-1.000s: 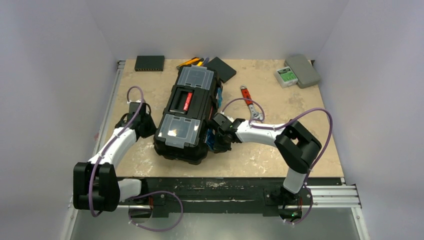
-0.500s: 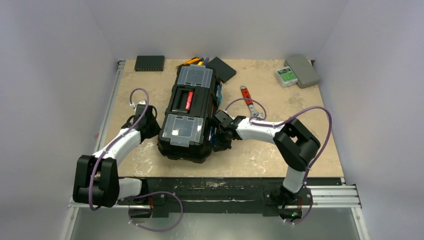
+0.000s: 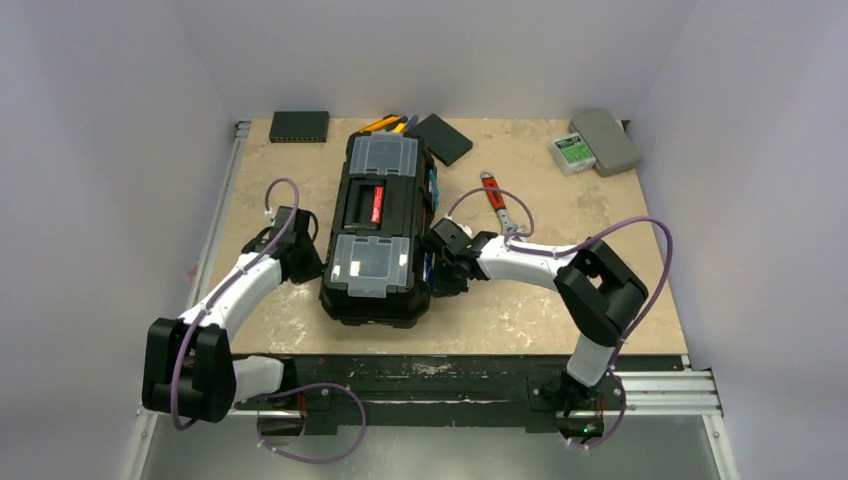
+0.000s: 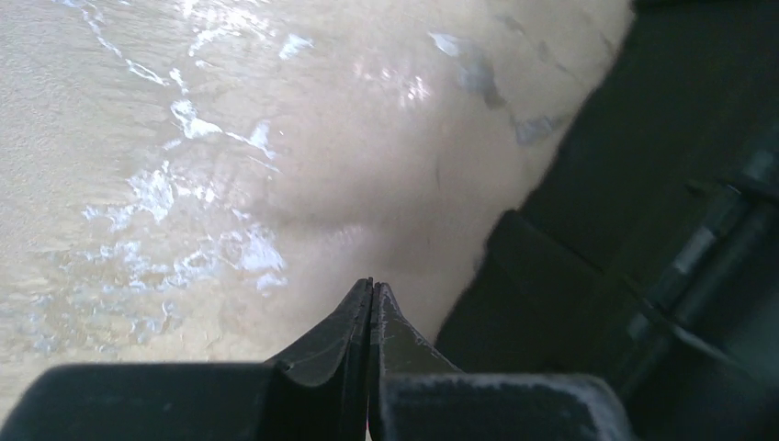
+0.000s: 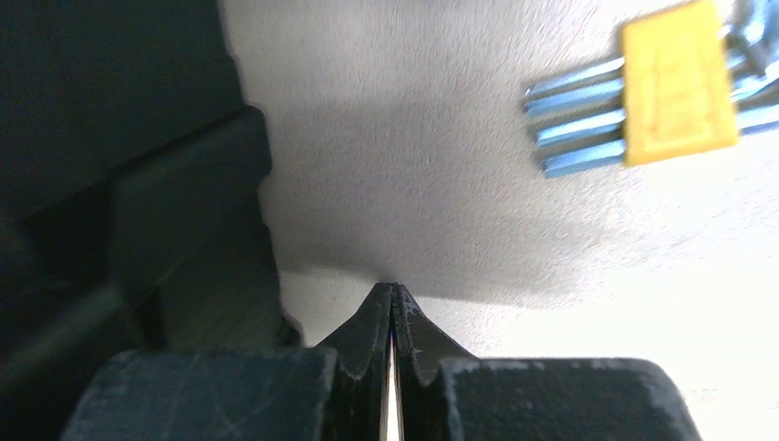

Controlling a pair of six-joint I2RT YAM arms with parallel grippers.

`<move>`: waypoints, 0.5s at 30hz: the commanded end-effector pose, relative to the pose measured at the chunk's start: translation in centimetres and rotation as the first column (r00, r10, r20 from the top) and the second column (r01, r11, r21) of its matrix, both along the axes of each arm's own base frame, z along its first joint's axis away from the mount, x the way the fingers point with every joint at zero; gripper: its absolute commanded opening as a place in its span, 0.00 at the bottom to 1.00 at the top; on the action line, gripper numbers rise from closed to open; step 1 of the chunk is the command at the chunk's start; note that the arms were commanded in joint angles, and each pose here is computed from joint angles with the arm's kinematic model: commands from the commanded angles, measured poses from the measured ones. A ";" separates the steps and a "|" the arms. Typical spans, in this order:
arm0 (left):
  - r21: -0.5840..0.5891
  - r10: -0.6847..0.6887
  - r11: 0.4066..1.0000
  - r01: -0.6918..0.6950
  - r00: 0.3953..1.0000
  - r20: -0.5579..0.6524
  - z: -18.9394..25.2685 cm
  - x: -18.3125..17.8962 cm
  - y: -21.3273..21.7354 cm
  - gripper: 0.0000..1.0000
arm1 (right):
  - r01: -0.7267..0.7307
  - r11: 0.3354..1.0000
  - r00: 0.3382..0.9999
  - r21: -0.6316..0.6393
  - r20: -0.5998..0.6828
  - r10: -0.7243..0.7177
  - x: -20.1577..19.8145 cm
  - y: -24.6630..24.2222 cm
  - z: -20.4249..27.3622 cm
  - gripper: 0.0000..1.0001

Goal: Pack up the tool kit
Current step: Close the toolbox at the center of the board.

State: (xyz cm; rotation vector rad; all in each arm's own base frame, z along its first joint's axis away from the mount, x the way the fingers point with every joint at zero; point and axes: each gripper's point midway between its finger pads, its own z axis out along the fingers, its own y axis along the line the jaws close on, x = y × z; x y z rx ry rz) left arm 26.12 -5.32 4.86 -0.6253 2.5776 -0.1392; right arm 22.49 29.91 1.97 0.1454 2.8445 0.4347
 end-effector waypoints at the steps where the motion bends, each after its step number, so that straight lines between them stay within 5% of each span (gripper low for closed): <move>1: -0.356 -0.267 0.889 0.289 0.957 0.110 6.9 -1.4 -9.7 0.00 | -0.094 0.913 0.921 0.397 0.383 -0.072 6.5 7.1 13.1 0.00; 8: -0.445 -0.275 0.836 0.320 0.947 0.164 6.9 -1.1 -12.7 0.00 | 0.050 0.944 0.855 0.326 0.475 -0.209 9.3 -2.3 15.6 0.00; 15: -0.255 -0.155 0.938 0.234 0.943 0.296 12.1 0.4 -6.0 0.00 | 0.135 0.972 0.689 0.193 0.687 -0.232 8.9 -10.4 20.6 0.03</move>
